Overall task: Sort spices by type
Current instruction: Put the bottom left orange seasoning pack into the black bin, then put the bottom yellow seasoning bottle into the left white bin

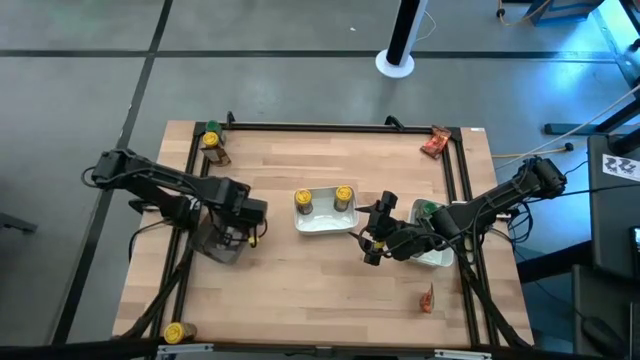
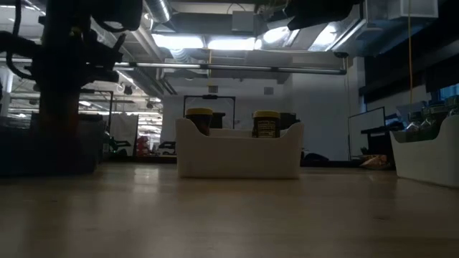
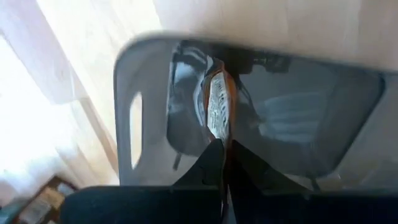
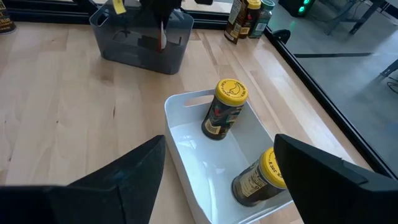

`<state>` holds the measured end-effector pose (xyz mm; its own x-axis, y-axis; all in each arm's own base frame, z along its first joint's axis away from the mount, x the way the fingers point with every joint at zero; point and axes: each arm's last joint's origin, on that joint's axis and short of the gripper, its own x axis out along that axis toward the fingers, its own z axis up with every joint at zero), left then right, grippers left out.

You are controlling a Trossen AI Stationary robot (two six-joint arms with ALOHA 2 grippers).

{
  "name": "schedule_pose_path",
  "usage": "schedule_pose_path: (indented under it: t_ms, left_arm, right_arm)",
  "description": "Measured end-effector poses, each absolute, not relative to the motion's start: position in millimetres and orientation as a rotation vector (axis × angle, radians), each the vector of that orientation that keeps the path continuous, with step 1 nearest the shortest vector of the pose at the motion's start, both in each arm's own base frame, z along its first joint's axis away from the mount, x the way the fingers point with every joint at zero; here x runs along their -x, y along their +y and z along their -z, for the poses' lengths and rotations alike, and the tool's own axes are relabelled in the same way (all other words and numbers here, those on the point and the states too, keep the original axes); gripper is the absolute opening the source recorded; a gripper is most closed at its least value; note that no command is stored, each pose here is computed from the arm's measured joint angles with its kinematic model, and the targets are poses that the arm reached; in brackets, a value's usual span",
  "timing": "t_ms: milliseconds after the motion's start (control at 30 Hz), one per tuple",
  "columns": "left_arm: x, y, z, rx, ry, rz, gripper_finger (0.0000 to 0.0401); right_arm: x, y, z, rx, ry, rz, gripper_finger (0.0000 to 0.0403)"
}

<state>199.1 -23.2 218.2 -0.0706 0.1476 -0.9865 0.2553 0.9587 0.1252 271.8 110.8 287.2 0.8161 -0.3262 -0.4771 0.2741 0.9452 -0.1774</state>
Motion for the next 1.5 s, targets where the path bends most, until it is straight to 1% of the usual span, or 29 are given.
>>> schedule_pose_path:
  t_ms: [333, 500, 667, 733, 967, 1100, 1233, 1367, 1500]
  left_arm:
    - [-199.3, -23.0, -210.9, -0.325, 1.629, 0.093, 0.0001]
    - [-199.5, -21.5, -211.2, -0.350, 1.626, 0.037, 0.0001]
    - [-199.3, -21.3, -211.2, -0.327, 1.626, 0.002, 0.0004]
    - [-199.1, -21.3, -211.1, -0.320, 1.628, -0.007, 0.0016]
    - [-199.2, -21.4, -211.7, -0.299, 1.628, -0.027, 0.0090]
    - [-202.9, -23.3, -224.1, -0.225, 1.614, -0.041, 0.0118]
    - [-204.4, -23.6, -245.3, -0.188, 1.622, -0.076, 0.0133]
    - [-204.0, -23.6, -268.1, -0.139, 1.628, -0.129, 0.0140]
    - [-205.0, -25.1, -288.8, -0.018, 1.604, -0.174, 0.0141]
  right_arm:
    - [-271.8, 110.8, -287.2, 0.103, 0.526, 0.321, 0.0299]
    - [-271.8, 110.8, -287.2, 0.103, 0.527, 0.321, 0.0299]
    - [-271.8, 110.8, -287.2, 0.103, 0.527, 0.321, 0.0299]
    - [-271.8, 110.8, -287.2, 0.103, 0.527, 0.321, 0.0299]
    - [-271.8, 110.8, -287.1, 0.103, 0.527, 0.321, 0.0299]
    - [-271.8, 110.8, -287.2, 0.103, 0.527, 0.321, 0.0299]
    - [-271.8, 110.8, -287.2, 0.103, 0.526, 0.321, 0.0299]
    - [-271.8, 110.8, -287.3, 0.102, 0.526, 0.321, 0.0299]
    - [-271.8, 110.8, -287.3, 0.103, 0.526, 0.321, 0.0299]
